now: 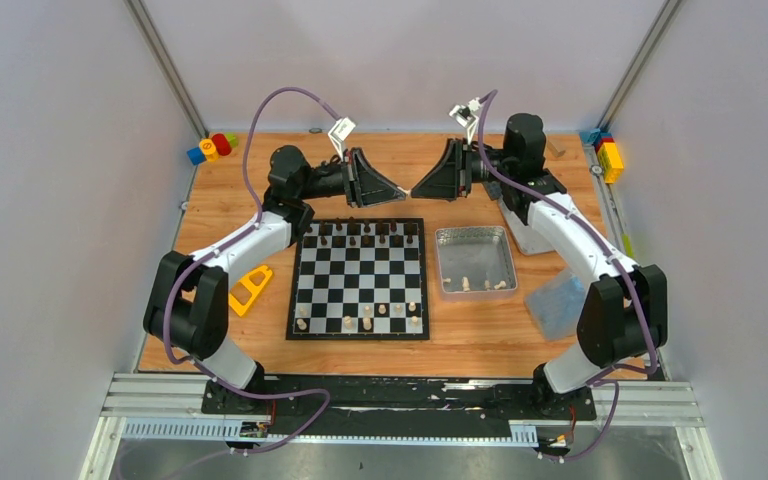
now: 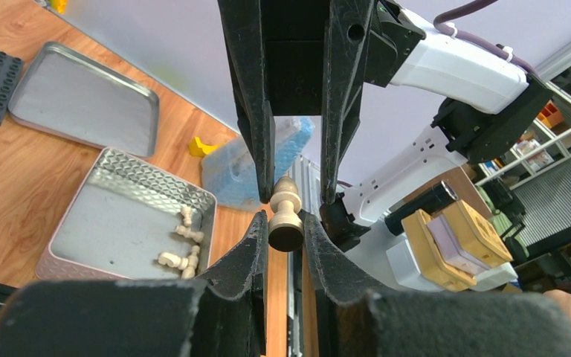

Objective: Set up the chess pieces on the board
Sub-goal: Place the chess piece on the chessboard.

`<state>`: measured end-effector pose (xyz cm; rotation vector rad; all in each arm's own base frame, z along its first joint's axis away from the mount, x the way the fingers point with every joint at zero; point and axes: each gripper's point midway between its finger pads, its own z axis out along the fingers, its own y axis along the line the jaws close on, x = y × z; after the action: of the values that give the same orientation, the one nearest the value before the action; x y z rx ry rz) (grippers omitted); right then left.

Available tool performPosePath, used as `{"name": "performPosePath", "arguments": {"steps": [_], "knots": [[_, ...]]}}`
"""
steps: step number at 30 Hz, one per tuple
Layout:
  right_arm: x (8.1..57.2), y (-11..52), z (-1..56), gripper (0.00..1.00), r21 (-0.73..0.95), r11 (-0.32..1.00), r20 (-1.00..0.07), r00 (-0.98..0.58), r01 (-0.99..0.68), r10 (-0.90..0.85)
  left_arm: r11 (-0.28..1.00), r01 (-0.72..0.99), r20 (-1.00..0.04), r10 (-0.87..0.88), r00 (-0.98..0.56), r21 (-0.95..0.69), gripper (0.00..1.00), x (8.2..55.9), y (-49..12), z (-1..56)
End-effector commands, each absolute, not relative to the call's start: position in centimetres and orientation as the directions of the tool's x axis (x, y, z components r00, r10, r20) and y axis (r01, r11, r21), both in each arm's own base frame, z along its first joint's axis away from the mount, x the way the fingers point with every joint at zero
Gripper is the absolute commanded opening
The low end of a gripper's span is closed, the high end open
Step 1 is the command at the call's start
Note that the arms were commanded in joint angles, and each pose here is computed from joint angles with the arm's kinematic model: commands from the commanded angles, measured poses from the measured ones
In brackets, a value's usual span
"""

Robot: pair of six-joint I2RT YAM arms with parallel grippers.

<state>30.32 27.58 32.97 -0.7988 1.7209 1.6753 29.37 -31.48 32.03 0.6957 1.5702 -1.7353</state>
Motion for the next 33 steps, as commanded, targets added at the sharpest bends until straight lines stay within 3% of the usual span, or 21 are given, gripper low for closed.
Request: {"name": "performPosePath", "arguments": {"steps": [1,7,15,18,21,26,33], "knots": [[30.0,27.8,33.3,0.34,0.617,-0.010,-0.787,-0.617,-0.787,-0.019,-0.034,0.822,-0.809,-0.158,-0.566,-0.569,0.00,29.5,-31.7,32.4],[29.8,27.9,33.2,0.28,0.617,-0.020,-0.787,-0.616,-0.787,-0.027,-0.033,0.818,-0.805,-0.155,-0.573,-0.575,0.00,29.6,-31.7,32.2],[29.6,27.8,33.5,0.08,0.601,-0.025,-0.799,-0.601,-0.799,-0.029,-0.023,0.817,-0.806,-0.146,-0.573,-0.576,0.02,29.6,-31.7,31.6],[29.7,27.8,33.6,0.00,0.589,-0.021,-0.808,-0.588,-0.808,-0.030,-0.001,0.834,-0.826,-0.134,-0.547,-0.552,0.15,29.7,-31.6,31.0],[29.7,27.7,33.7,0.00,0.569,-0.016,-0.822,-0.568,-0.822,-0.035,0.028,0.839,-0.835,-0.115,-0.538,-0.544,0.29,29.6,-31.4,30.4],[29.6,27.3,33.6,0.00,0.528,0.025,-0.847,-0.528,-0.849,-0.062,0.076,0.885,-0.888,-0.060,-0.455,-0.459,0.64,29.3,-30.9,29.8],[28.8,26.0,32.0,0.00,0.397,0.109,-0.897,-0.410,-0.911,-0.162,0.192,0.928,-0.925,0.150,-0.349,-0.319,0.92,27.5,-28.2,27.6]]}}
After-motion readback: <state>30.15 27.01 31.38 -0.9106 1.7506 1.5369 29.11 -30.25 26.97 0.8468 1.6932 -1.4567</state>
